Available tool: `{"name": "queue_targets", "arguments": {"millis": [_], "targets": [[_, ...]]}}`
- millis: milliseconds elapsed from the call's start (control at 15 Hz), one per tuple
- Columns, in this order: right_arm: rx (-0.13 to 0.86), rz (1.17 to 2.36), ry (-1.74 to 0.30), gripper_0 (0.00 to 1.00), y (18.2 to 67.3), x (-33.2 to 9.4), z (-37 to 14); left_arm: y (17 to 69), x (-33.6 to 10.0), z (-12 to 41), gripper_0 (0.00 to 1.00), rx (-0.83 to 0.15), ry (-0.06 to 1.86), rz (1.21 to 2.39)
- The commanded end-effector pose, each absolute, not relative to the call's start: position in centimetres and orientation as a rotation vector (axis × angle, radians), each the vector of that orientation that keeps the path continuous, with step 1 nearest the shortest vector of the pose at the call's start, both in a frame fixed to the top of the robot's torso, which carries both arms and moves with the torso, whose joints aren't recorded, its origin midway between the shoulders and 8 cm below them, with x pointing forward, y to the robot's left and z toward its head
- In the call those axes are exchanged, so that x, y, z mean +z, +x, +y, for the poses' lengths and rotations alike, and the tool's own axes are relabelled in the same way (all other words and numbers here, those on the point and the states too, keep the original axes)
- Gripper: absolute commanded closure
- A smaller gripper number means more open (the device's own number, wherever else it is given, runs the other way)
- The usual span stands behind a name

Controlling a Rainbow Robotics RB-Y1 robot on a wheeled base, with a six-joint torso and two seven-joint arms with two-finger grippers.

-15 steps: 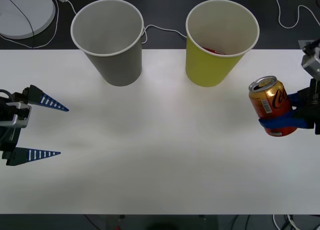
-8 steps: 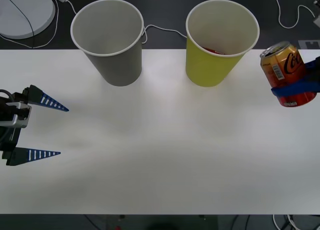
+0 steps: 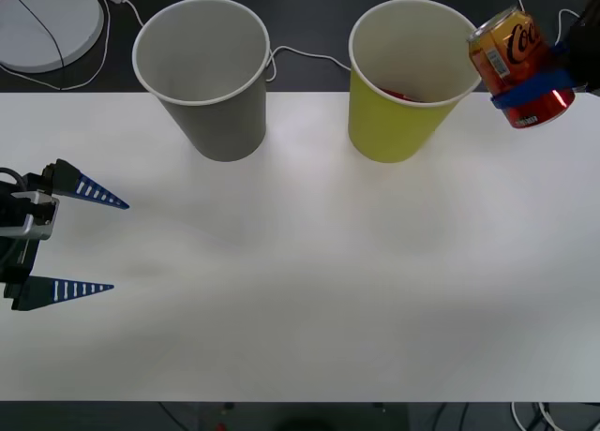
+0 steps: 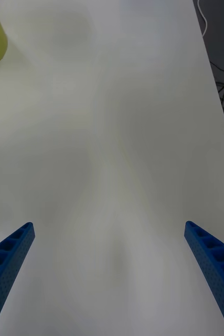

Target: Put the can into the green bin and the plastic bottle into the gray bin

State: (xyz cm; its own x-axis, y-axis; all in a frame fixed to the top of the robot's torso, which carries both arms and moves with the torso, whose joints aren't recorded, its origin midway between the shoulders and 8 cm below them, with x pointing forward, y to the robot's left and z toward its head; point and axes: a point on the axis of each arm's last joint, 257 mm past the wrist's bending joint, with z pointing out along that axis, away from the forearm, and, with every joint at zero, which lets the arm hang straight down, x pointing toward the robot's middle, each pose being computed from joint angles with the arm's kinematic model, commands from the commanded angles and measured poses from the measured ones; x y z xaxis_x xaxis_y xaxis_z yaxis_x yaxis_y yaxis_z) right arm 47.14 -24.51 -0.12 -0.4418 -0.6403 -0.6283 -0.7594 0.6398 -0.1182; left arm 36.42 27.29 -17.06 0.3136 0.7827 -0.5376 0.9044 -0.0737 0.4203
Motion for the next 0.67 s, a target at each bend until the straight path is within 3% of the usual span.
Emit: {"name": "queue_targets", "arguments": {"millis": [67,267,667], "targets": [[0.229,2.223,-1.045,1.00,50.1,0.9,-23.8,36.4,-17.1,27.3,0.00,-0.220,1.879,1.496],[0.150,2.228,-0.995,1.00,53.8,1.8,-23.4,36.4,-17.1,27.3,0.00,-0.220,1.879,1.496],[0.099,2.230,-0.954,1.00,59.0,1.2,-21.3,36.4,-17.1,27.3,0.00,-0.220,1.879,1.496]]}}
